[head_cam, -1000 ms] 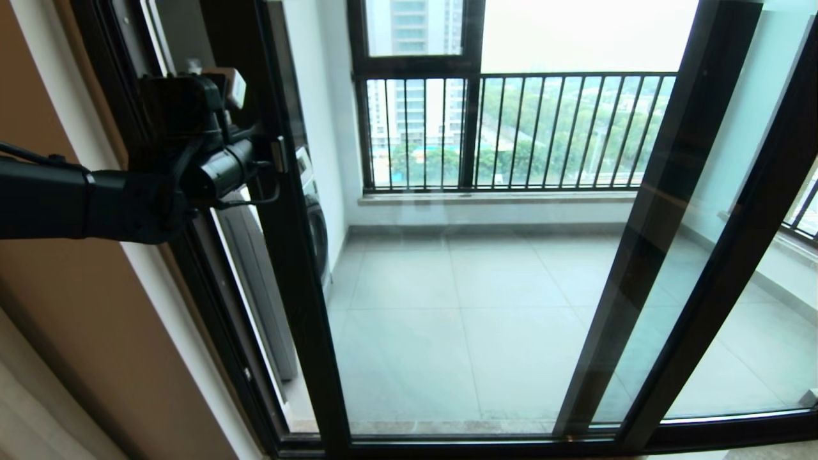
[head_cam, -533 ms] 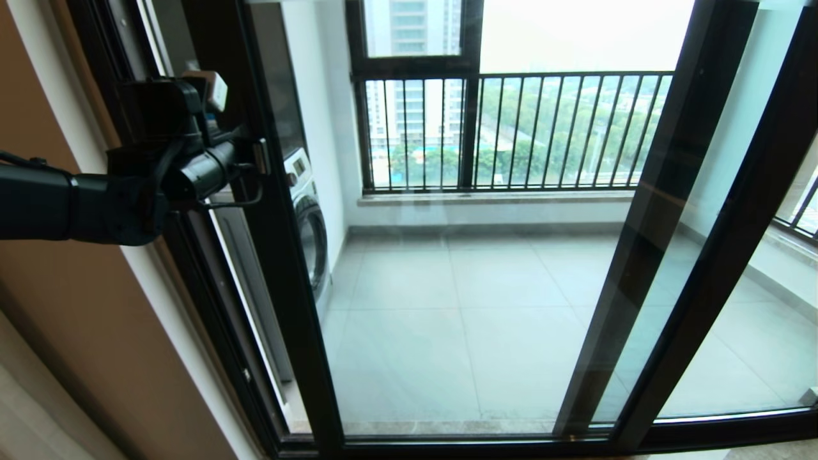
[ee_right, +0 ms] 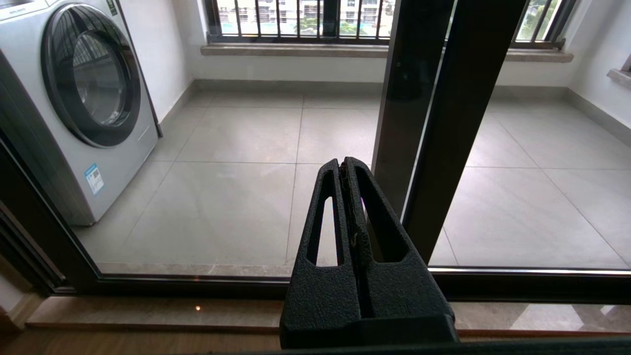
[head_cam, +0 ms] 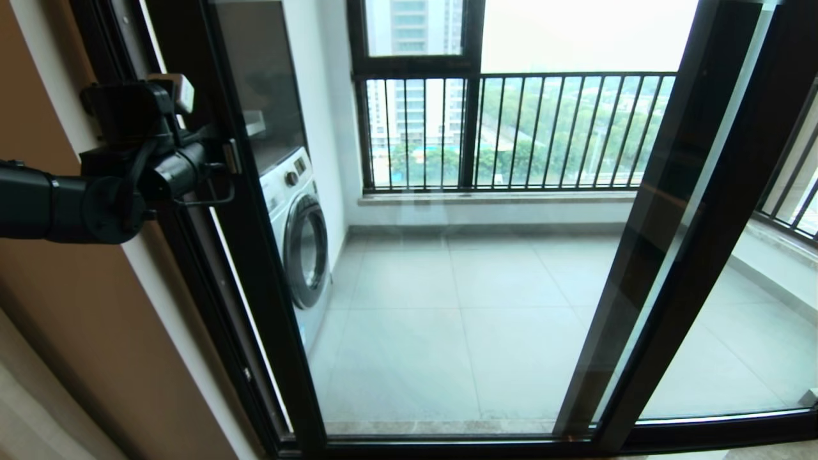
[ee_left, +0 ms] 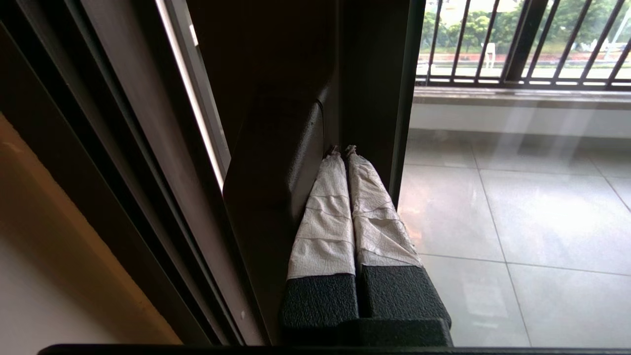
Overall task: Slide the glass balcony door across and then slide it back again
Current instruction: Close the slid door
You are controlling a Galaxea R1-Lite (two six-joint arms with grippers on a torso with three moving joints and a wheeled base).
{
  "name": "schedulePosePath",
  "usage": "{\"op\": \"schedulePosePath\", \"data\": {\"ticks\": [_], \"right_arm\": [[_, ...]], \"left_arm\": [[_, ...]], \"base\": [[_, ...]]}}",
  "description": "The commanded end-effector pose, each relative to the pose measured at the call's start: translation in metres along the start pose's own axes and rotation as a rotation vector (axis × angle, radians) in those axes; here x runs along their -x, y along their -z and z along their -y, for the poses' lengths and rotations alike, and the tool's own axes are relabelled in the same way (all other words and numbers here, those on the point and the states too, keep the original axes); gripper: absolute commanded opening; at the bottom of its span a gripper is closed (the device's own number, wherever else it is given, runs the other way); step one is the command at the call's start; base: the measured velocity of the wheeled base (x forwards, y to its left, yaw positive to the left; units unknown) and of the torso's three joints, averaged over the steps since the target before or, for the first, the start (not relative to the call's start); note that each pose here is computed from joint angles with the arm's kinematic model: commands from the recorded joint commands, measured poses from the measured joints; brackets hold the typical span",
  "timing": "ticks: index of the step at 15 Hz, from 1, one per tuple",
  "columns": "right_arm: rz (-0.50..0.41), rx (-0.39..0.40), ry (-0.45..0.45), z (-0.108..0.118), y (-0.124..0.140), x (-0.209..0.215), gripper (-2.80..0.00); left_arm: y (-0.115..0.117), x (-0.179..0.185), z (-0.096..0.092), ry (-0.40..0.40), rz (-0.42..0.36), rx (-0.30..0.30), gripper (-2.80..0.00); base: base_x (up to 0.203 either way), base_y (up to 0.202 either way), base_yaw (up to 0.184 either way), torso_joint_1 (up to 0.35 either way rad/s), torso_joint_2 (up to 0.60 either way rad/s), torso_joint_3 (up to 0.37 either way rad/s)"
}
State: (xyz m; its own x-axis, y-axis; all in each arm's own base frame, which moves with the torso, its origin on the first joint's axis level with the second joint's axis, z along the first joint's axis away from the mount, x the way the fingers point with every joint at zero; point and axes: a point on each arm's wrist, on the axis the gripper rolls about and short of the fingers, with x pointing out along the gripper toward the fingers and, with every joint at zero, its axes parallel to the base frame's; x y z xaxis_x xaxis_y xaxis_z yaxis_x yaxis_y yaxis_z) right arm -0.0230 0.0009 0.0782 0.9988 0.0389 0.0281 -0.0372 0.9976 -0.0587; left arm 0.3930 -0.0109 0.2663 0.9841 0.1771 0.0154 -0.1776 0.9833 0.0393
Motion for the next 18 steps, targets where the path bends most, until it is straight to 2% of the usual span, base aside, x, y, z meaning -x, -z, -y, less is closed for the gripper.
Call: {"op": "schedulePosePath", "data": {"ticks": [1,15,18], "right_arm": [[-0.012,0.000,-0.002,0.000,0.003,-0.001,-2.80],[-0.012,0.000,-0.001,0.000,0.003,-0.001,-2.80],[-0.012,0.000,-0.002,0.000,0.003,-0.001,-2.80]], "left_arm": [[0.000,-0.002,-0.008,0.008,0.006,0.001,-2.80],[0.011,-0.015,-0.070,-0.084,-0.017,-0.006,-2.80],[0.015,-0.018,-0.082,-0.100,-0.023,-0.043,-2.80]], "base": [[0.000,0.000,0.000,0.000,0.00,0.000],[0.000,0.000,0.000,0.000,0.00,0.000],[0.000,0.000,0.000,0.000,0.00,0.000]]}}
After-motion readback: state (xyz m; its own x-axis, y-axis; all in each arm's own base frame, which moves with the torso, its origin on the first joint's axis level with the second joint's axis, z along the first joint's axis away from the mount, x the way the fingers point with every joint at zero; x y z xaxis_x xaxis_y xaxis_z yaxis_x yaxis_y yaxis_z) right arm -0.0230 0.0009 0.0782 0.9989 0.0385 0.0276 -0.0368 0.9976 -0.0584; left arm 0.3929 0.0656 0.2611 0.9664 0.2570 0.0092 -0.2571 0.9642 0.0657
